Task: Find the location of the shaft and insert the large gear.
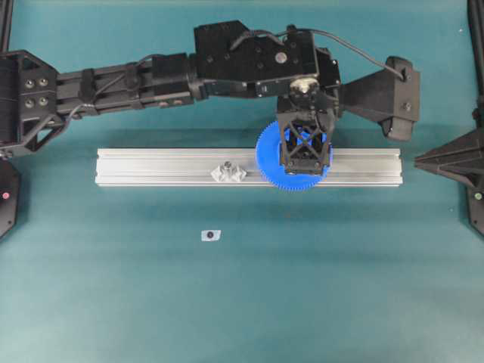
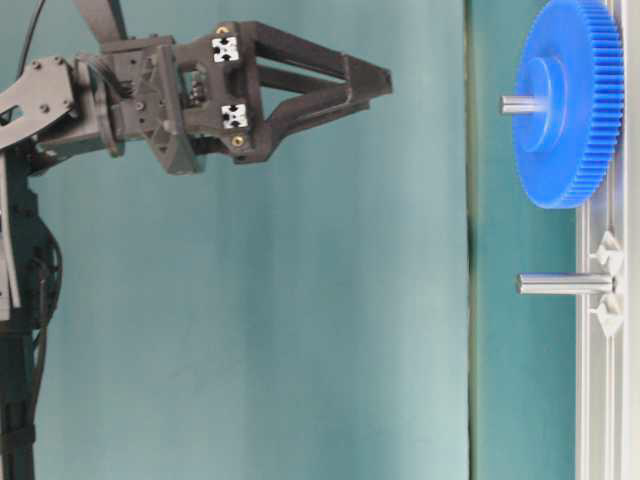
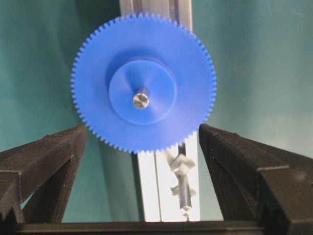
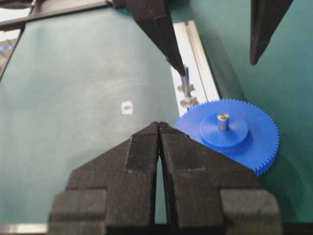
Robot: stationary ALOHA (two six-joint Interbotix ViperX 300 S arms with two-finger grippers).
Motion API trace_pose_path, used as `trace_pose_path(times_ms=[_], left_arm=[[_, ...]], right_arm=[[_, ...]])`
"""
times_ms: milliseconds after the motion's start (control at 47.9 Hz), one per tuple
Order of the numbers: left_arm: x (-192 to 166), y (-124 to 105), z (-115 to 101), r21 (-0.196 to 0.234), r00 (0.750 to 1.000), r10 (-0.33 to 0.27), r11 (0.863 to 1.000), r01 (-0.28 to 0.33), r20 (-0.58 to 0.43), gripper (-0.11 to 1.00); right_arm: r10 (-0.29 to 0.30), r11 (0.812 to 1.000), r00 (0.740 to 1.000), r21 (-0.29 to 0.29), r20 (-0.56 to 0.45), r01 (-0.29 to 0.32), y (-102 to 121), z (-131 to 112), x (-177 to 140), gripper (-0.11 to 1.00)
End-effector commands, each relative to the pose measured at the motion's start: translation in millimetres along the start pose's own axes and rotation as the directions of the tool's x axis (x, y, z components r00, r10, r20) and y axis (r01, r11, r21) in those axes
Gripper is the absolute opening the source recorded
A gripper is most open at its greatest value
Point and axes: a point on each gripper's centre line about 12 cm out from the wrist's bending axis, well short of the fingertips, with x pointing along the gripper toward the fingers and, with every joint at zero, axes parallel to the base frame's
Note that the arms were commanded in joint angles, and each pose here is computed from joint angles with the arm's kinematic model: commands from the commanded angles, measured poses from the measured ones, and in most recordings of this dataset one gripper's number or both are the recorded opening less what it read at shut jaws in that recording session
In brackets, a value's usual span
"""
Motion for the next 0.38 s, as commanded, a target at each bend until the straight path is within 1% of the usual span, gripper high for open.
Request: trace_pose_path(times_ms=[0, 355], left_arm=[[-22.4, -1.0, 4.7, 0.005, 0.999, 0.010, 1.000, -0.011, 0.053, 0.94], [-22.8, -0.9, 5.1, 0.005, 0.998, 0.011, 1.000, -0.011, 0.056, 0.94]], right_arm=[[0.001, 1.000, 1.000, 0.008, 0.014, -0.001, 0.8, 5.6, 0.6, 0.03], [0.001, 1.000, 1.000, 0.008, 0.012, -0.001, 0.8, 5.4, 0.8, 0.03]])
